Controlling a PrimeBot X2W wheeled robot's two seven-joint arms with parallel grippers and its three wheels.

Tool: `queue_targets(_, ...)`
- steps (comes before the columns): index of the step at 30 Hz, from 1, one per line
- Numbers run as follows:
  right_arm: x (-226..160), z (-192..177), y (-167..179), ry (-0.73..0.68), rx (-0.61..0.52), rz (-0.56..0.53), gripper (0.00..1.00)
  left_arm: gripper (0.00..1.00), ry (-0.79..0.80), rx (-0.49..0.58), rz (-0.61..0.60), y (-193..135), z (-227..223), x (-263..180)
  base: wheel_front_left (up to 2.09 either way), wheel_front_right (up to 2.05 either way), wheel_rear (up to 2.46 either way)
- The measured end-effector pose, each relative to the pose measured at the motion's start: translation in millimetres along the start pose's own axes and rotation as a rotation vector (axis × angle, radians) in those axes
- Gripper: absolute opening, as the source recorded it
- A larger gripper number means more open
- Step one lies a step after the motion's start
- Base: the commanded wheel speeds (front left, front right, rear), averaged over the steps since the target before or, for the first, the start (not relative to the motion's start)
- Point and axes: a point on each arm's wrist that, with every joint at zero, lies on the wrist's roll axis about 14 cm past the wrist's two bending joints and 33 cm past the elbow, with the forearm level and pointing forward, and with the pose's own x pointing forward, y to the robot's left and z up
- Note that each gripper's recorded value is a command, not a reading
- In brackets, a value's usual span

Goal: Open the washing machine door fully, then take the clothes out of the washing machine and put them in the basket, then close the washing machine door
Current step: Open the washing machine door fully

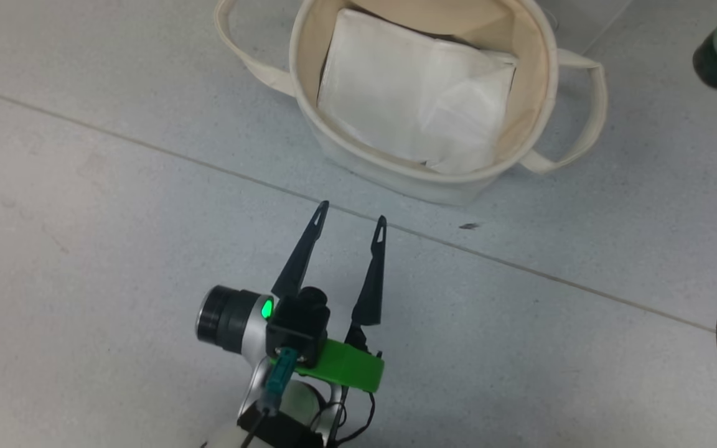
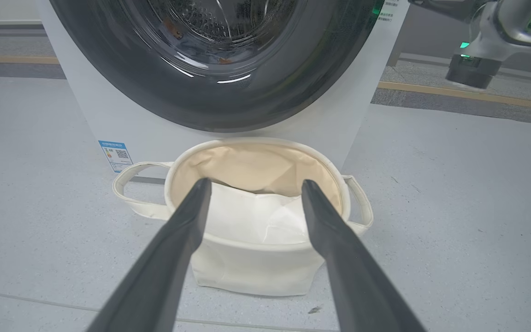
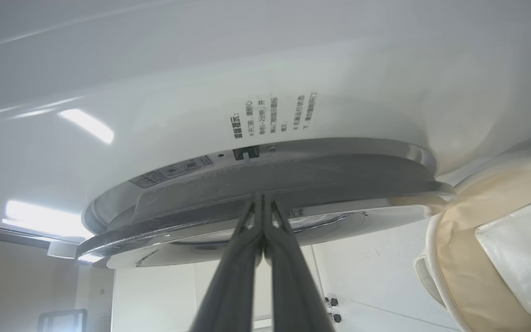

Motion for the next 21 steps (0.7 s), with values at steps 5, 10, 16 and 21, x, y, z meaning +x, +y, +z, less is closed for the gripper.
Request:
queue_targets(5, 17, -1, 1, 0.009, 0.006, 0.014, 0.0, 1.0, 0.006, 0.003, -0.019, -4, -5, 8, 0.0, 0.0, 0.0)
queue_targets(10, 27, -2, -11, 0.004, -0.006, -0.006, 0.0, 1.0, -0.008, 0.019, -0.03, -6, -4, 17, 0.0, 0.0, 0.0)
queue_targets(16, 36, -6, -16, 0.015, 0.003, -0.004, 0.0, 1.0, 0.01, 0.025, -0.033, -7, -11, 17, 0.0, 0.0, 0.0)
queue_targets(21, 46, -9, -21, 0.019, 0.008, 0.0, 0.0, 1.0, 0.02, 0.032, -0.015, 0, -14, 17, 0.0, 0.0, 0.0)
